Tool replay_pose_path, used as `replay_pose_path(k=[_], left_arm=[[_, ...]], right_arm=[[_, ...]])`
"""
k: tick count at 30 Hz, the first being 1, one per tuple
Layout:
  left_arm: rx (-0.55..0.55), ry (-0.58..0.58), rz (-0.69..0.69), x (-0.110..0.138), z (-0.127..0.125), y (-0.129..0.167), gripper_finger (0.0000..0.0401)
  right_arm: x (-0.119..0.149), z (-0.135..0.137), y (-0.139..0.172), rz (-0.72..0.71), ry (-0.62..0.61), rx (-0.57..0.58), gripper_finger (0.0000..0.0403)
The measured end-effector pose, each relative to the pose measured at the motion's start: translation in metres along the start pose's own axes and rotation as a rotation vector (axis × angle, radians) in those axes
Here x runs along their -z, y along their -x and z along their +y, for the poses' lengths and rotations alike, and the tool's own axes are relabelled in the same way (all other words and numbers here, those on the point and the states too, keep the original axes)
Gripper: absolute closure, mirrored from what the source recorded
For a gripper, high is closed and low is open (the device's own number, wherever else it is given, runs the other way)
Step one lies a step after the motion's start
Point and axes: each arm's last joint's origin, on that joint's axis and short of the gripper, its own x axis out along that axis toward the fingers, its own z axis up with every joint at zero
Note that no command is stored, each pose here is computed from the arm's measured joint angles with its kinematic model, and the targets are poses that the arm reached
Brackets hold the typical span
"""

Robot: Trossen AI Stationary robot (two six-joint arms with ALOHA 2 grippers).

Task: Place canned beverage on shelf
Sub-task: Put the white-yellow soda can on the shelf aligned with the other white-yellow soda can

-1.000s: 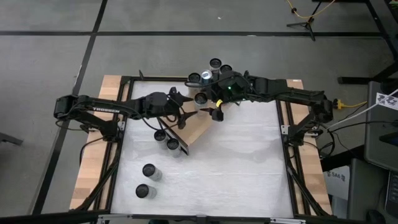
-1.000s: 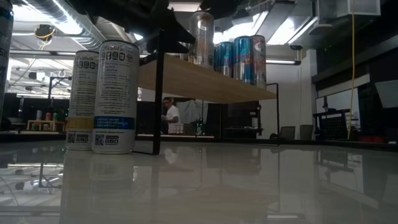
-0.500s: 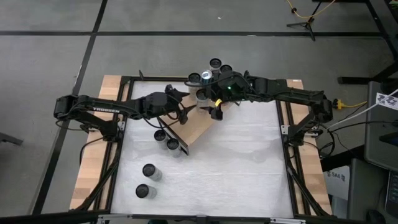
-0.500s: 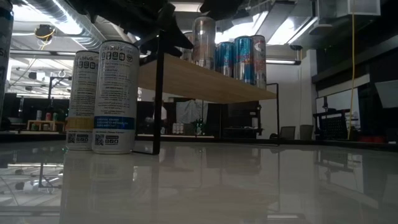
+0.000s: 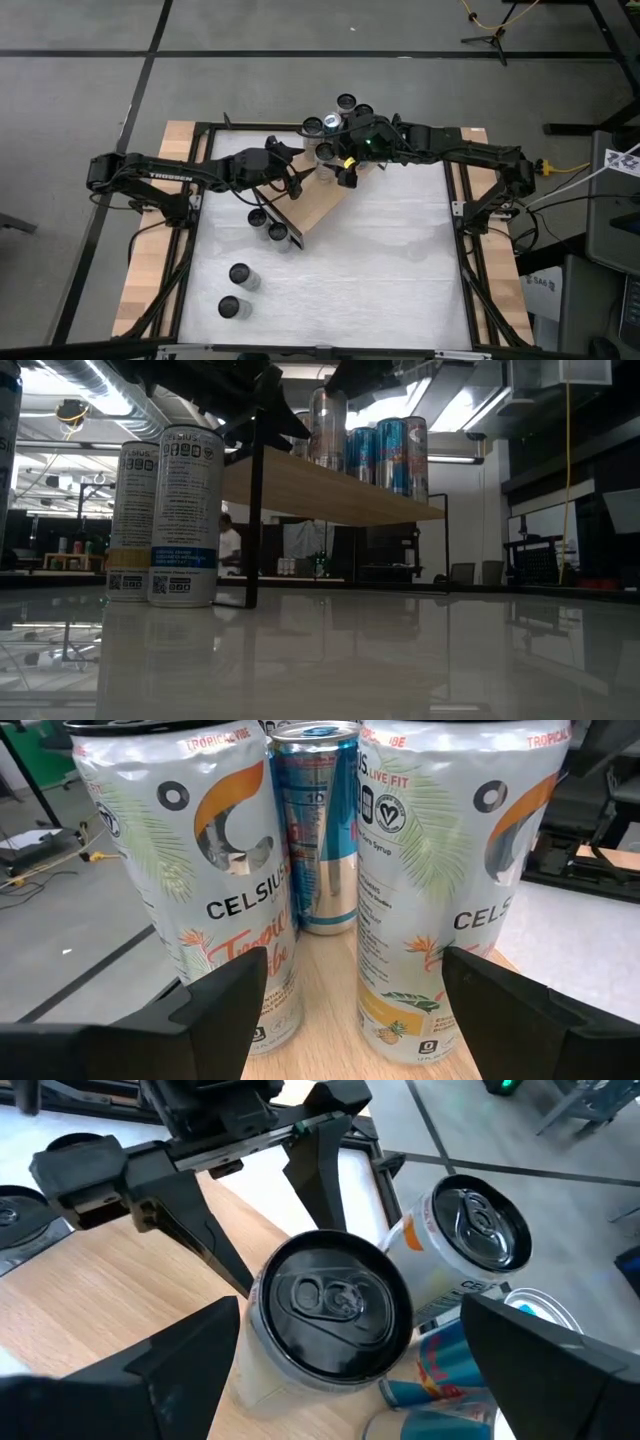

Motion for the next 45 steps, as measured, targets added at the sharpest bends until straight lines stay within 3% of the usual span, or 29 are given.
replay_pose_path(k=[28,45], left_arm=[[-0.002,0.006,-0.001,-0.0003,0.0,0.0,0.0106],[-0.002,0.006,-0.001,-0.0002,0.0,-0.0001,0.0106]], right_arm=[[0.0015,-0.006,0.0007,0.052,-0.001,0.21,0.0027],[-0.0001,-0.0003,0.0,0.001,-0.001,0.011,0.0027]])
